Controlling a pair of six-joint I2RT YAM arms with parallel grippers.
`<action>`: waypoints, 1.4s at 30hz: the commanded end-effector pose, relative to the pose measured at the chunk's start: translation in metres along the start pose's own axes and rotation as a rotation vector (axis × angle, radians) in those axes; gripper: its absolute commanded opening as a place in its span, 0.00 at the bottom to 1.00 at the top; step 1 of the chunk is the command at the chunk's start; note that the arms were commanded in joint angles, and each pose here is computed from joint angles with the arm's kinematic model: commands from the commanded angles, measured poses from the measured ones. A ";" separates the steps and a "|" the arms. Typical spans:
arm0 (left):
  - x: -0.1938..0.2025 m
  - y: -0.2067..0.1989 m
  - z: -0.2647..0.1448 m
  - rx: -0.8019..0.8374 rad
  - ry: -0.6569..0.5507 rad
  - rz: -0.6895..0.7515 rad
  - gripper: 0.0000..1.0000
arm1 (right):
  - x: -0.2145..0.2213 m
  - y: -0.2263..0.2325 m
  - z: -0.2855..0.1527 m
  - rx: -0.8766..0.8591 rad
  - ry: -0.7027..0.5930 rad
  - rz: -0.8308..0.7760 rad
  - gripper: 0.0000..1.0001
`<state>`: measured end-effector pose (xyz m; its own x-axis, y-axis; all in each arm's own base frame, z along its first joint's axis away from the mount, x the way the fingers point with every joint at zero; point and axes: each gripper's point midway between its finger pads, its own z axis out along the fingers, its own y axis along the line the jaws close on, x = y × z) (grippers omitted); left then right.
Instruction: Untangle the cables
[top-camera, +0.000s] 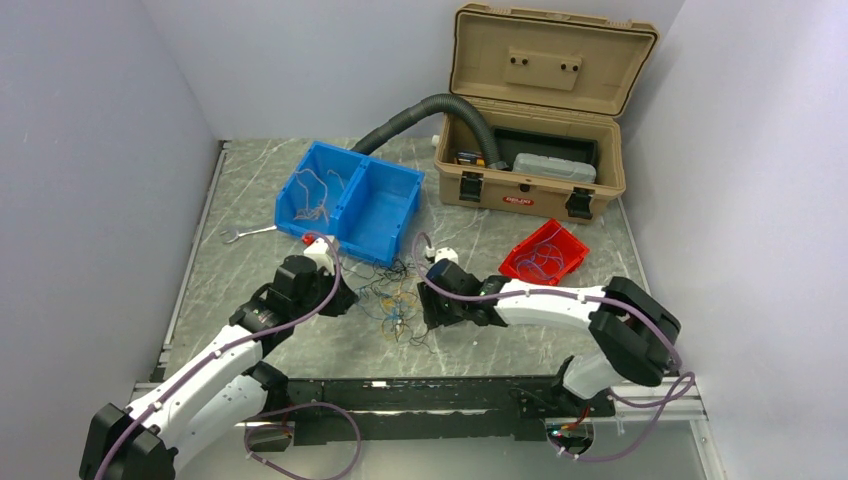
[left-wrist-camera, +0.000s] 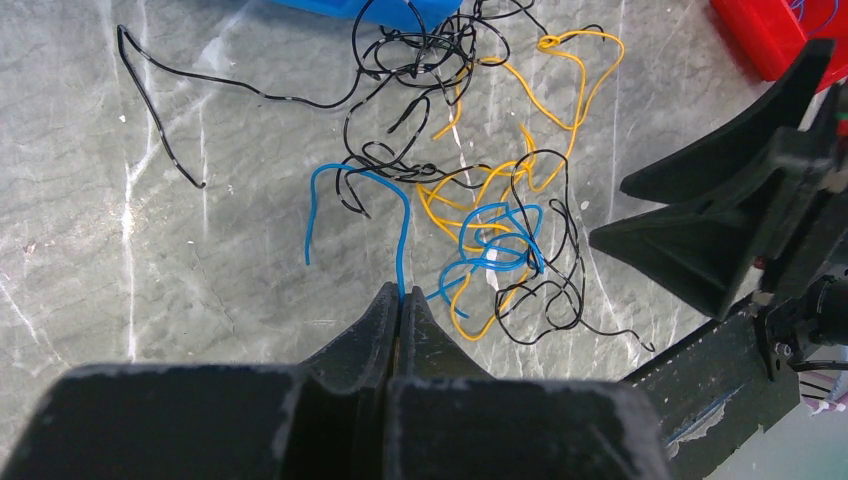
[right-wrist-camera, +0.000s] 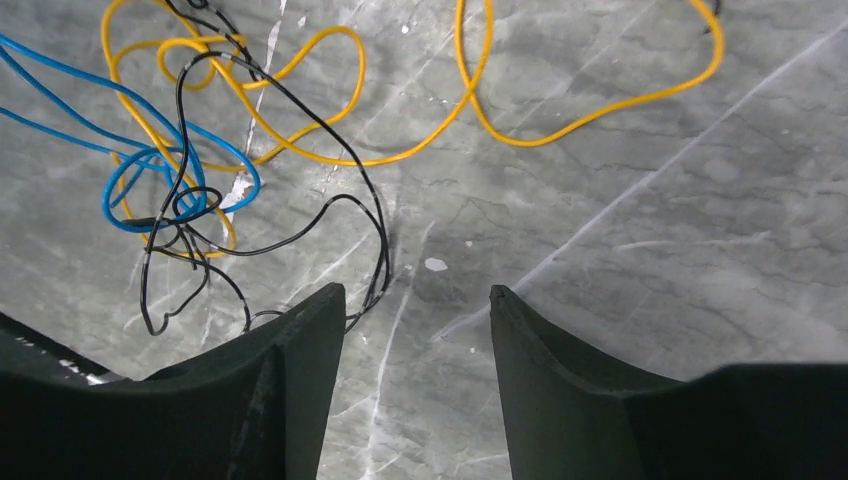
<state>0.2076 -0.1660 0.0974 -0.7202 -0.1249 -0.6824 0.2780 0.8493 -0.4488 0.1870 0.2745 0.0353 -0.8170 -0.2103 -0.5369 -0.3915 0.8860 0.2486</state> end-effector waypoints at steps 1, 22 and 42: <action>-0.015 -0.009 -0.003 0.030 -0.039 0.020 0.00 | -0.017 0.009 0.006 0.061 -0.059 -0.047 0.57; -0.032 0.026 -0.023 -0.179 -0.156 -0.052 0.00 | -0.004 -0.093 -0.016 0.503 -0.076 0.060 0.00; -0.044 0.094 -0.078 -0.541 -0.342 -0.317 0.00 | -0.055 -0.198 -0.172 0.723 -0.551 0.568 0.00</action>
<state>0.2160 -0.0645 0.1148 -0.5308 -0.4160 -0.7384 -0.1975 0.9080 -0.3696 0.2380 0.0790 0.1154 -0.5645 0.3089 -0.7654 0.3189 0.9369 0.1429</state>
